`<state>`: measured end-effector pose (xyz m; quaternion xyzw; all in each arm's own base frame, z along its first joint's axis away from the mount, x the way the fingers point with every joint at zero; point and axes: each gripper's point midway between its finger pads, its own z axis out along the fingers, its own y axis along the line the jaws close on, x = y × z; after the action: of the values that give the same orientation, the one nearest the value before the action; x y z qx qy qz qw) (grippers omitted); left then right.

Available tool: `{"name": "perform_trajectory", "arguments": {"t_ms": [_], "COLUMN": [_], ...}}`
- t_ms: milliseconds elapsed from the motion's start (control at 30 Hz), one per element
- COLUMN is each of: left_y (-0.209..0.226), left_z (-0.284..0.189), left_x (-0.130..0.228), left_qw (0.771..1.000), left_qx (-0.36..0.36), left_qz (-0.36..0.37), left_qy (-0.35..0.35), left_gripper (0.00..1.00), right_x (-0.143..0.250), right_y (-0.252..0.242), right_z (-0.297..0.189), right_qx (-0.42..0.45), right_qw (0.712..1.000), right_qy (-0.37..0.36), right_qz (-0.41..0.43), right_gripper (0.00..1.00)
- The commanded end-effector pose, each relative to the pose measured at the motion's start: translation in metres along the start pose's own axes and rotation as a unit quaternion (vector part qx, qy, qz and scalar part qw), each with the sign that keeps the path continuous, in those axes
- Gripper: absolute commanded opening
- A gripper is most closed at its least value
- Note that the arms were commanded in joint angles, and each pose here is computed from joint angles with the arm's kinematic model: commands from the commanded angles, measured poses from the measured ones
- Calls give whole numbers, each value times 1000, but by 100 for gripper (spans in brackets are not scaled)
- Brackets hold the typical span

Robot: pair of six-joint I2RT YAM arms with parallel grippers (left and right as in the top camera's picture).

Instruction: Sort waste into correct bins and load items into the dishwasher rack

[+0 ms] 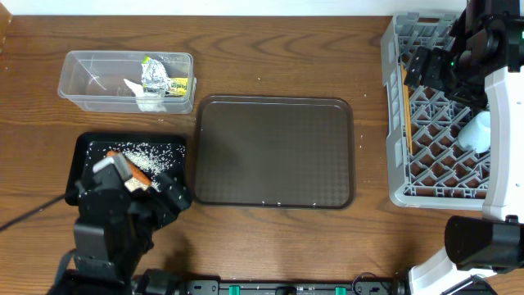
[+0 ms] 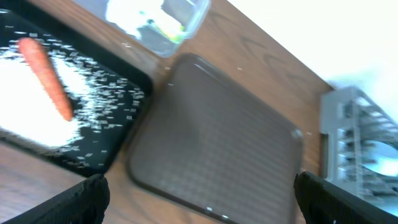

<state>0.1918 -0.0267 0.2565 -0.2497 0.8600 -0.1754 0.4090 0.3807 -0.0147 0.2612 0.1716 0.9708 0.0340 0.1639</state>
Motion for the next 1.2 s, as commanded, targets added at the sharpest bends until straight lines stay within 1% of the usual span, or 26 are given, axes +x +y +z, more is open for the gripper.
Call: {"name": "perform_trajectory", "arguments": {"t_ms": [0, 167, 367, 567, 700, 867, 1000, 1167], "left_y": [28, 44, 39, 39, 40, 21, 13, 23], "left_z": [6, 2, 3, 10, 27, 44, 53, 66], "left_x": [6, 18, 12, 13, 22, 27, 26, 32], "left_qw": [999, 998, 998, 995, 990, 976, 964, 963], "left_qx": [-48, -61, -52, -35, -11, 70, 109, 109], "left_qz": [8, 5, 6, 75, 126, 173, 186, 181], "left_qy": [-24, -20, -36, -56, -69, -115, -155, -168], "left_gripper": [98, 98, 98, 98, 98, 98, 98, 98], "right_x": [0, 0, 0, 0, 0, 0, 0, 0], "right_y": [0, 0, 0, 0, 0, 0, 0, 0], "right_z": [2, 2, 2, 2, 2, 2, 2, 2], "right_qx": [1, 1, 1, 1, 1, 1, 1, 1], "right_qw": [1000, 1000, 1000, 1000, 1000, 1000, 1000, 1000], "right_qy": [3, 3, 3, 3, 3, 3, 3, 3], "right_qz": [5, 5, 5, 5, 5, 5, 5, 5], "right_gripper": [99, 99, 99, 99, 99, 99, 99, 99]}}
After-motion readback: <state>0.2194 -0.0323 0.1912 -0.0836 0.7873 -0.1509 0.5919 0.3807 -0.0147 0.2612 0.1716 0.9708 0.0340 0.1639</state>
